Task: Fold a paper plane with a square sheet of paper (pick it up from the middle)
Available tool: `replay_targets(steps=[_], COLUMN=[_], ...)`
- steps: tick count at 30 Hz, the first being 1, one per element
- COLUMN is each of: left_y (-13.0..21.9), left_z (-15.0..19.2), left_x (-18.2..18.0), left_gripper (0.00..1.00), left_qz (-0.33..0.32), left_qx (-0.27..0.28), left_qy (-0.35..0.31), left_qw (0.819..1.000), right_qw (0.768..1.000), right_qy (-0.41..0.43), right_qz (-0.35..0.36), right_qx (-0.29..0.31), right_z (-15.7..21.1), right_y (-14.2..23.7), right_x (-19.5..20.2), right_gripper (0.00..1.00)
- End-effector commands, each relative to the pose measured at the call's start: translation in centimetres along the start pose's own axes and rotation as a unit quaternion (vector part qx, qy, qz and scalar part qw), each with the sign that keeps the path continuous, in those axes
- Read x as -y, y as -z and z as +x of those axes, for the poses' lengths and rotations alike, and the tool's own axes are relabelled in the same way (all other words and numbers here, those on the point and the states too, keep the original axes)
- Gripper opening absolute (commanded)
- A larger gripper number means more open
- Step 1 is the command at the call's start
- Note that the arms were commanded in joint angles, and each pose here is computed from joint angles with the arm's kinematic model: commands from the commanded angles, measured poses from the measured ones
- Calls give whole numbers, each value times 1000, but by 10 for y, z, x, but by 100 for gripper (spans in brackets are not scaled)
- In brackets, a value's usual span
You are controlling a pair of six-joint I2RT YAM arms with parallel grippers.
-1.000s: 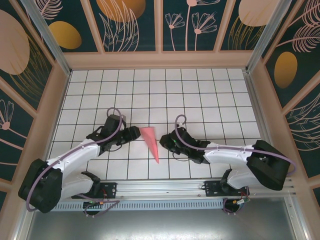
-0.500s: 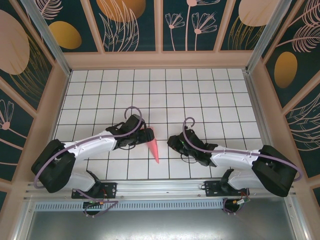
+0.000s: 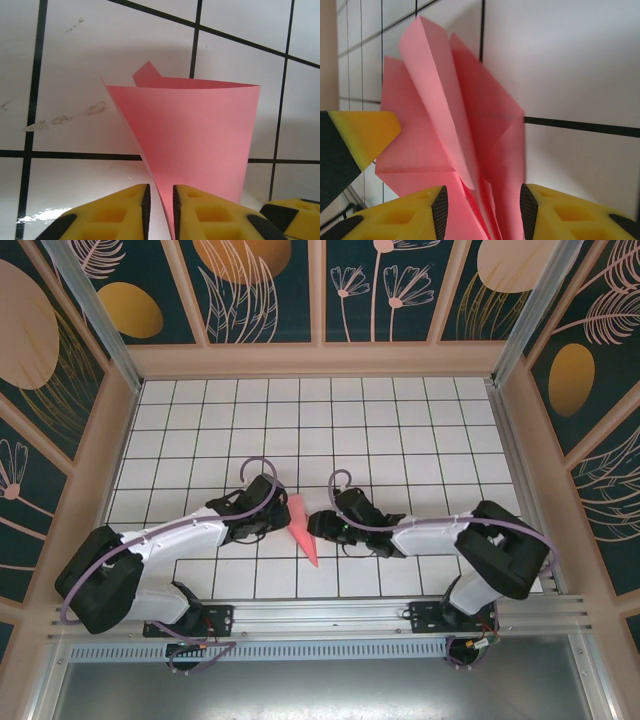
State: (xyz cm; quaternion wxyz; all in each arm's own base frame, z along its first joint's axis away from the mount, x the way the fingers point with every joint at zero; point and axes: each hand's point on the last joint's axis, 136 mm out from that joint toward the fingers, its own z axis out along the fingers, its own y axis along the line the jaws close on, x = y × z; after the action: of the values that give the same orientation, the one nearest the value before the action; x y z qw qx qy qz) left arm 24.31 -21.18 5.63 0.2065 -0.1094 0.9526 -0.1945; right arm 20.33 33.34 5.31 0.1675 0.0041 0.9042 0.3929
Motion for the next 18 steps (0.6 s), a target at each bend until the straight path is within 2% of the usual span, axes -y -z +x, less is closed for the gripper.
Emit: replay_targets(steps=[1,14,18], left_y=[2,1,0], left_z=[1,6,7], left_x=[-9,-15,-18], left_gripper=[22,20,19], left_qz=[-16,-19,-22], left_qx=[7,3,3], left_qy=[-3,-11,-11], left_qw=[1000,1000,1000], right_qw=[999,998,998], right_qy=[39,38,48], right_qz=[-27,33,5], right_qx=[-19,-24,-51], right_z=[1,3,11], right_y=[-9,-19,-24], right_x=[-23,2,-8], right_gripper=[46,48,49])
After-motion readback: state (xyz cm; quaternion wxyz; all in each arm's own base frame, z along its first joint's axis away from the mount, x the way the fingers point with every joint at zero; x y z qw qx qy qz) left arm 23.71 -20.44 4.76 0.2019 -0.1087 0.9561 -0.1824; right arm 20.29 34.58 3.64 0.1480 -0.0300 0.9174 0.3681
